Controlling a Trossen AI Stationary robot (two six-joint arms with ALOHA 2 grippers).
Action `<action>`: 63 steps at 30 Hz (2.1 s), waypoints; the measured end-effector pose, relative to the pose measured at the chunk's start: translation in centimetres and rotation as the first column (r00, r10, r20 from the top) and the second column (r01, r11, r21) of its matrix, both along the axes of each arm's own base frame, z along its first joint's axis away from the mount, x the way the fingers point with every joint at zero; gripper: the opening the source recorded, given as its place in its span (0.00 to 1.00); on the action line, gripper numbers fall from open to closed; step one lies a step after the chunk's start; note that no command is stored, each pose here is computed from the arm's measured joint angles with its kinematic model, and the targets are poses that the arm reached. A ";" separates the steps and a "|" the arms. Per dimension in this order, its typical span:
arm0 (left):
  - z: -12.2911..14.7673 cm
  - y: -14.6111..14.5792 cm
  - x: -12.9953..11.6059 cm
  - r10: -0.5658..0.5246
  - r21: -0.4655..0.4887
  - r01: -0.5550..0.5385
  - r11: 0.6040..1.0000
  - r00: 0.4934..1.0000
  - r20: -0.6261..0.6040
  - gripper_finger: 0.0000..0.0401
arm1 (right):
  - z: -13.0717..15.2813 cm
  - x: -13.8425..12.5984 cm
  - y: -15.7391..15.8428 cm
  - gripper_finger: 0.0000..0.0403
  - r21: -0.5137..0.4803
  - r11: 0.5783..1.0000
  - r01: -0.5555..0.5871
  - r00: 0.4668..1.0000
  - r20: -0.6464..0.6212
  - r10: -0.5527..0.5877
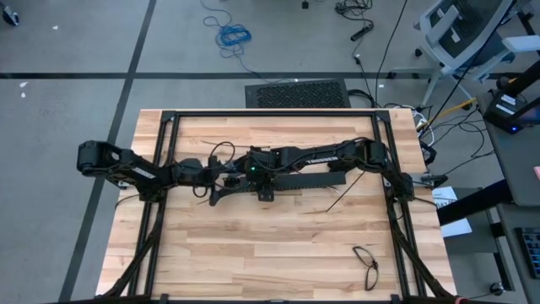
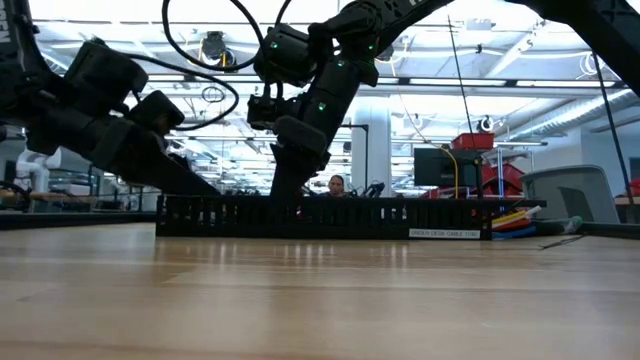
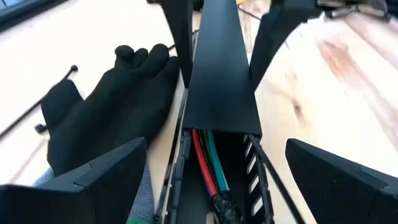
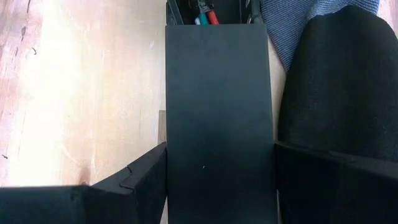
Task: Ziptie cables
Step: Close the cable duct
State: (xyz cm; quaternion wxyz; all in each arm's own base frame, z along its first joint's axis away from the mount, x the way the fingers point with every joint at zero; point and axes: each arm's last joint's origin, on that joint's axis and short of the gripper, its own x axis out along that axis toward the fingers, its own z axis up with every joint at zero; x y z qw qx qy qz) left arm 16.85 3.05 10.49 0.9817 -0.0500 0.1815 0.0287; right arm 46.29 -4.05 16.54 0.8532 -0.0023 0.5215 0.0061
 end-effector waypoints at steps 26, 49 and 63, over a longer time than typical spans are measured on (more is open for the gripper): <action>-1.2 0.0 0.7 -0.017 0.078 0.017 0.997 1.000 0.008 0.95 | 0.0 0.0 0.0 0.60 0.000 1.000 0.000 1.000 0.000 0.000; -1.9 -0.4 0.2 0.002 0.061 -0.003 0.998 1.000 0.009 0.85 | 0.0 0.0 0.0 0.60 -0.001 1.000 -0.003 1.000 0.000 0.003; -2.0 -0.4 0.2 0.003 0.069 -0.003 0.998 1.000 0.000 0.81 | 0.0 0.0 0.0 0.60 0.000 1.000 0.000 1.000 0.000 0.000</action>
